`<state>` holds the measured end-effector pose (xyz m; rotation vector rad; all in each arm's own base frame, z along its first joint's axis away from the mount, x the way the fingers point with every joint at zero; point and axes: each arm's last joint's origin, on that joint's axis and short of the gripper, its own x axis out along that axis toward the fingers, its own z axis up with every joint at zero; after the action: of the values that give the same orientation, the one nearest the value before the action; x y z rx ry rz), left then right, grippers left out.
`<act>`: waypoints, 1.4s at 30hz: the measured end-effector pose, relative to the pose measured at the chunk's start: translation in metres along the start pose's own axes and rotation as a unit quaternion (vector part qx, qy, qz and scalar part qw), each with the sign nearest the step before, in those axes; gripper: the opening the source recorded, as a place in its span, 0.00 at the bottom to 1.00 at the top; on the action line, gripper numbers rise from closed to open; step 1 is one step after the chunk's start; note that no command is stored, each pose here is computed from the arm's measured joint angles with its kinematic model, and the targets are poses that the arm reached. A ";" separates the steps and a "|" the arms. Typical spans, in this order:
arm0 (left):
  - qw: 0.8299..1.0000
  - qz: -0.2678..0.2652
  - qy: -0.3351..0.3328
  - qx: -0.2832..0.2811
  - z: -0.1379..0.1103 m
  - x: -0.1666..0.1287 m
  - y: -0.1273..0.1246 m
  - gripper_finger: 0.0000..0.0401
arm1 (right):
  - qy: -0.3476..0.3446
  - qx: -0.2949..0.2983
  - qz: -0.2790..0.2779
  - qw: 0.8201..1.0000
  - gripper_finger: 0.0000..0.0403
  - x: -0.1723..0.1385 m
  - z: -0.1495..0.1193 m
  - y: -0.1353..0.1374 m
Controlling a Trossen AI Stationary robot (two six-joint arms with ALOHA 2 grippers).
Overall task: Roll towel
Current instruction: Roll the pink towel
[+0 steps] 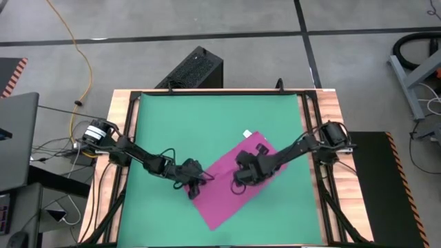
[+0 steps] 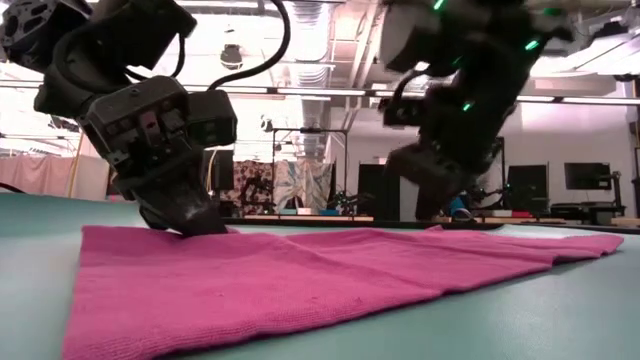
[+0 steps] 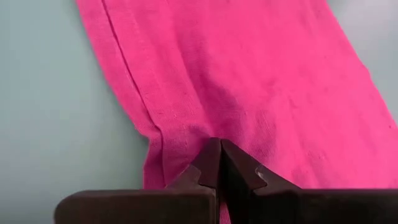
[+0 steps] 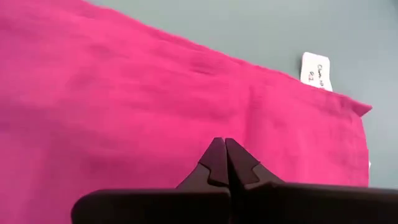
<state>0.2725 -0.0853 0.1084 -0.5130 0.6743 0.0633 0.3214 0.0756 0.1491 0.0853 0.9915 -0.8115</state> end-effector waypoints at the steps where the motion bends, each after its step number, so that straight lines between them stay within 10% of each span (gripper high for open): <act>1: 1.000 0.002 -0.002 0.000 0.000 0.000 0.000 0.00 | 0.010 0.001 0.001 1.000 0.00 0.006 0.001 -0.003; 20: 0.988 0.098 -0.106 0.057 0.033 -0.033 0.002 0.00 | -0.112 -0.030 0.093 0.989 0.00 0.092 0.072 -0.065; 25: 0.967 0.160 -0.152 0.130 0.044 -0.039 0.006 0.00 | -0.183 -0.025 0.147 0.972 0.00 0.065 0.092 -0.070; 34: 0.963 0.103 -0.165 0.188 0.060 -0.017 0.041 0.00 | -0.158 -0.069 0.199 0.965 0.00 -0.016 0.029 0.000; 42: 0.969 0.109 -0.113 0.191 0.061 0.014 0.070 0.00 | -0.130 -0.040 0.164 0.977 0.00 -0.023 -0.027 0.038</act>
<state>0.3041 0.0035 0.1100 -0.0567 0.4997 0.1928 0.3201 0.1266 0.1406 0.0690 0.7355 -0.4645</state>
